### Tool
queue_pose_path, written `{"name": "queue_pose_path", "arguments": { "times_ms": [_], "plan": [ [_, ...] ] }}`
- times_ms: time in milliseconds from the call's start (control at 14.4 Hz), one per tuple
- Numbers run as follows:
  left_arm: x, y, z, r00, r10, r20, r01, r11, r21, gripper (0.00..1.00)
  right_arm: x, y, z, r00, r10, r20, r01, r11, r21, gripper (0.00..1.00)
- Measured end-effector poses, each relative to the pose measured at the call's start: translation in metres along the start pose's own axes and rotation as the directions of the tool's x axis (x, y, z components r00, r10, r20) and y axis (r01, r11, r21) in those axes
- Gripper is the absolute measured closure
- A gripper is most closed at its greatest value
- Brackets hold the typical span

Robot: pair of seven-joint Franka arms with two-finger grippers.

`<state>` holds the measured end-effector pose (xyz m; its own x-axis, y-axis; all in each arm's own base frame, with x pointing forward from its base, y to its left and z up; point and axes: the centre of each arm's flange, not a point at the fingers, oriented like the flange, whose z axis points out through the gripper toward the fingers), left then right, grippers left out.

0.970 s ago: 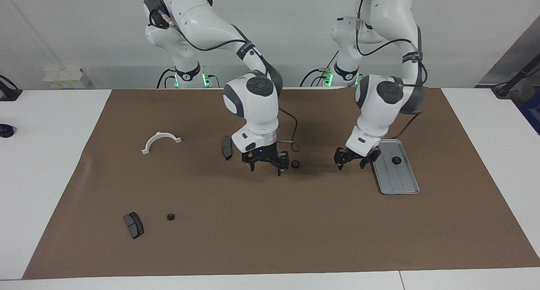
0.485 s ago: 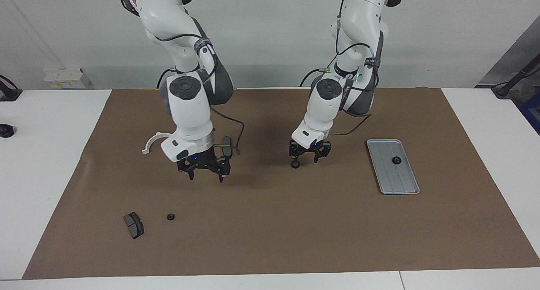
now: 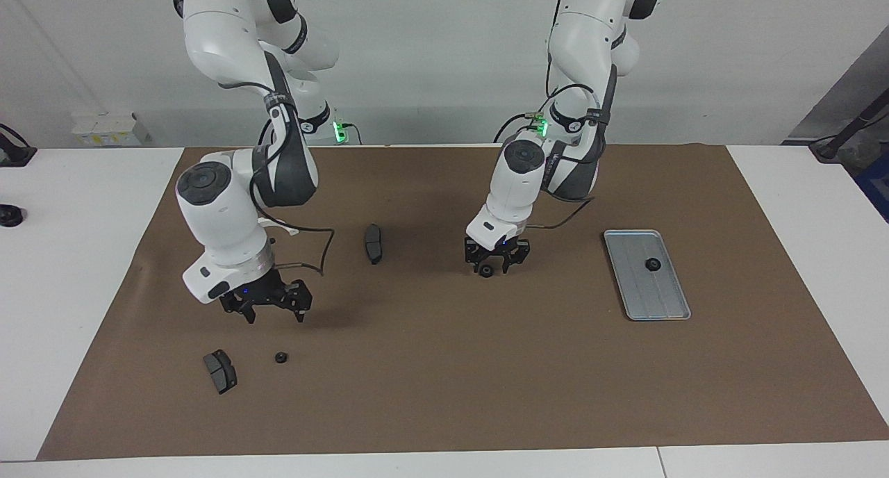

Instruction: Pick bearing gear from pile to tray

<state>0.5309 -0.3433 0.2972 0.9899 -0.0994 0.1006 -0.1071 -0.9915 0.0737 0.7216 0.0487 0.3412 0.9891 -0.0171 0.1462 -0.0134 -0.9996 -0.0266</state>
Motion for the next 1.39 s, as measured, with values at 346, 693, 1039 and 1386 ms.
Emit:
{"name": "queue_pose_path", "arguments": {
  "times_ms": [346, 693, 1039, 1386],
  "plan": [
    [-0.014, 0.016, 0.004, 0.999, 0.039, 0.027, -0.039, 0.999, 0.018, 0.38, 0.013, 0.0, 0.039, 1.0, 0.005, 0.009, -0.006, 1.0, 0.015, 0.03],
    [-0.015, 0.015, 0.002, 0.998, 0.046, 0.037, -0.047, 0.998, 0.034, 0.52, 0.017, 0.004, 0.04, 1.0, 0.012, -0.005, -0.012, 1.0, 0.014, 0.26],
    [-0.012, 0.01, 0.0, 0.998, 0.032, 0.045, -0.034, 0.998, 0.045, 0.68, 0.016, 0.011, 0.044, 1.0, 0.02, 0.001, -0.02, 1.0, 0.012, 0.34],
    [0.055, -0.06, -0.053, 0.994, -0.109, 0.018, 0.108, 0.992, 0.063, 0.68, 0.013, 0.015, 0.05, 1.0, 0.023, 0.013, -0.023, 1.0, 0.011, 0.38]
  ]
}}
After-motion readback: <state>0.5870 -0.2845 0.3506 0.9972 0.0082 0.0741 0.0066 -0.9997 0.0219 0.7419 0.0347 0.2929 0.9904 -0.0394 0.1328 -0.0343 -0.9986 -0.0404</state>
